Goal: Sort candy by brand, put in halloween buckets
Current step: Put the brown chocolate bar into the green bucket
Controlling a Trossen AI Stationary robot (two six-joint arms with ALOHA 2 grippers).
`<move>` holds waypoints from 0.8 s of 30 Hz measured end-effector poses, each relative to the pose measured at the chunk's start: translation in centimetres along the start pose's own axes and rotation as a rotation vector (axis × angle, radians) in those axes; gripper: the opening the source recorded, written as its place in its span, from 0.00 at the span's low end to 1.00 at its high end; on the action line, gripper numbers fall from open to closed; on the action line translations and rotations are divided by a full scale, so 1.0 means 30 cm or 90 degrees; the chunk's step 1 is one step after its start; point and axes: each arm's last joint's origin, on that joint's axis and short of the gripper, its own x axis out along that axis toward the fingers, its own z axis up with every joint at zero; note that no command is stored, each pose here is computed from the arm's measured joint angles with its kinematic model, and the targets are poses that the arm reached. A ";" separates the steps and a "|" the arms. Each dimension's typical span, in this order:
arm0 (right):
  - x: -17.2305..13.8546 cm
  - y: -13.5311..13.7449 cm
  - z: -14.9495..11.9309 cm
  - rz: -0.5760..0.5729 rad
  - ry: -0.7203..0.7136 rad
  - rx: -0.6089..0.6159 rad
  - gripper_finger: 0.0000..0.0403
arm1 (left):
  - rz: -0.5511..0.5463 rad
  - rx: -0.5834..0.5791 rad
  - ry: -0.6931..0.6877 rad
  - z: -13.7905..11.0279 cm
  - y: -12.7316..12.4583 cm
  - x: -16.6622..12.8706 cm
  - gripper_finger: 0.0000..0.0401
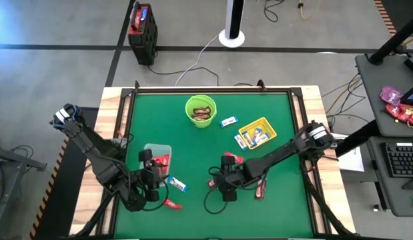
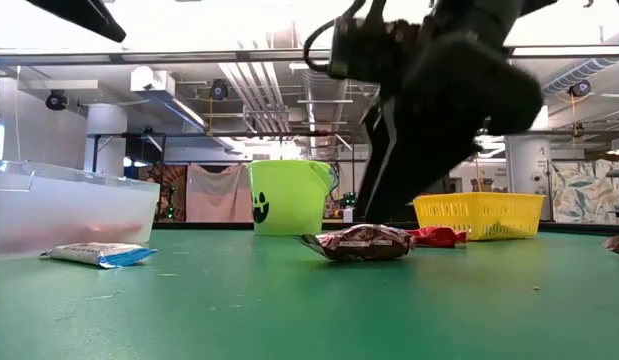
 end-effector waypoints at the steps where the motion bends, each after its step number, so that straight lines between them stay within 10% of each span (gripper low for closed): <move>1: 0.012 -0.001 -0.003 -0.004 0.005 0.003 0.61 | 0.000 -0.001 -0.001 -0.001 -0.001 0.001 0.40; 9: 0.037 -0.009 -0.012 -0.011 0.020 0.014 0.53 | 0.003 0.004 0.002 -0.011 -0.010 0.012 0.40; 24: 0.039 -0.019 0.005 0.037 0.023 0.010 0.04 | 0.031 0.026 0.002 -0.026 -0.035 0.040 0.40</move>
